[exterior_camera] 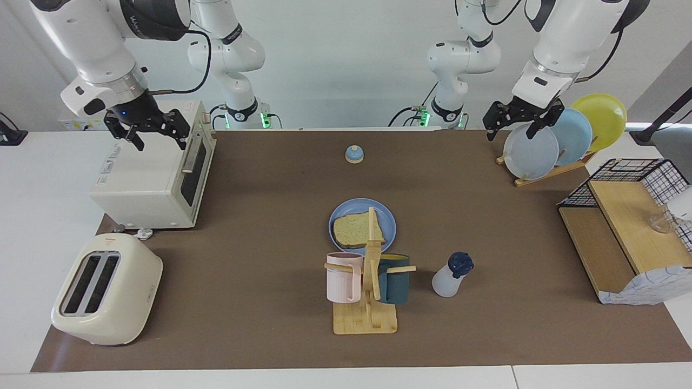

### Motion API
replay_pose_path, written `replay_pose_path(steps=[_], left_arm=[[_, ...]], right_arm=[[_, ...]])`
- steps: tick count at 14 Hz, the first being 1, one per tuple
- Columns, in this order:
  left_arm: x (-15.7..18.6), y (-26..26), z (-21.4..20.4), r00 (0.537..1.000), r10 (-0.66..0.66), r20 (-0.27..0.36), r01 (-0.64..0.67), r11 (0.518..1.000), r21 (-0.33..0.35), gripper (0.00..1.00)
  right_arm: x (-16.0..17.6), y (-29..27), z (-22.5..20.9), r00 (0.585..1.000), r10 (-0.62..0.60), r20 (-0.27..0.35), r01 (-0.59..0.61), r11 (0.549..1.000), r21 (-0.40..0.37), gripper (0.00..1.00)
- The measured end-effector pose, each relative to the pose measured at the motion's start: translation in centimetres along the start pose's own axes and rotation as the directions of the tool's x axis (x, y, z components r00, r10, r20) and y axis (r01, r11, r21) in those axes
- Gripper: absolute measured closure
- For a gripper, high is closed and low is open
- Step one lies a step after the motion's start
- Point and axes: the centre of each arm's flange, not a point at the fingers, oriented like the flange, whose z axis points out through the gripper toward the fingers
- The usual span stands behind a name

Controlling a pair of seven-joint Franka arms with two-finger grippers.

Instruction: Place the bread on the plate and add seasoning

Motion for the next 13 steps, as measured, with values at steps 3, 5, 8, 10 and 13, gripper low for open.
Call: replay_pose_path(steps=[3,5,8,10,13], left_arm=[[0.02,0.05,-0.04,1.0,-0.001,-0.001,0.001,1.0,-0.016,0.0],[0.02,0.02,-0.05,1.0,-0.002,-0.001,0.002,1.0,-0.016,0.0],[0.02,0.0,-0.05,1.0,-0.002,0.0,0.002,1.0,-0.016,0.0],[0.02,-0.06,-0.04,1.0,-0.003,0.0,0.003,1.0,-0.016,0.0],[0.03,-0.12,-0.04,1.0,-0.004,0.001,0.004,1.0,-0.017,0.0]], right_arm=[[0.0,0.0,0.0,1.0,0.0,0.0,0.0,1.0,0.0,0.0],[0.0,0.0,0.0,1.0,0.0,0.0,0.0,1.0,0.0,0.0],[0.0,0.0,0.0,1.0,0.0,0.0,0.0,1.0,0.0,0.0],[0.0,0.0,0.0,1.0,0.0,0.0,0.0,1.0,0.0,0.0],[0.0,0.0,0.0,1.0,0.0,0.0,0.0,1.0,0.0,0.0]])
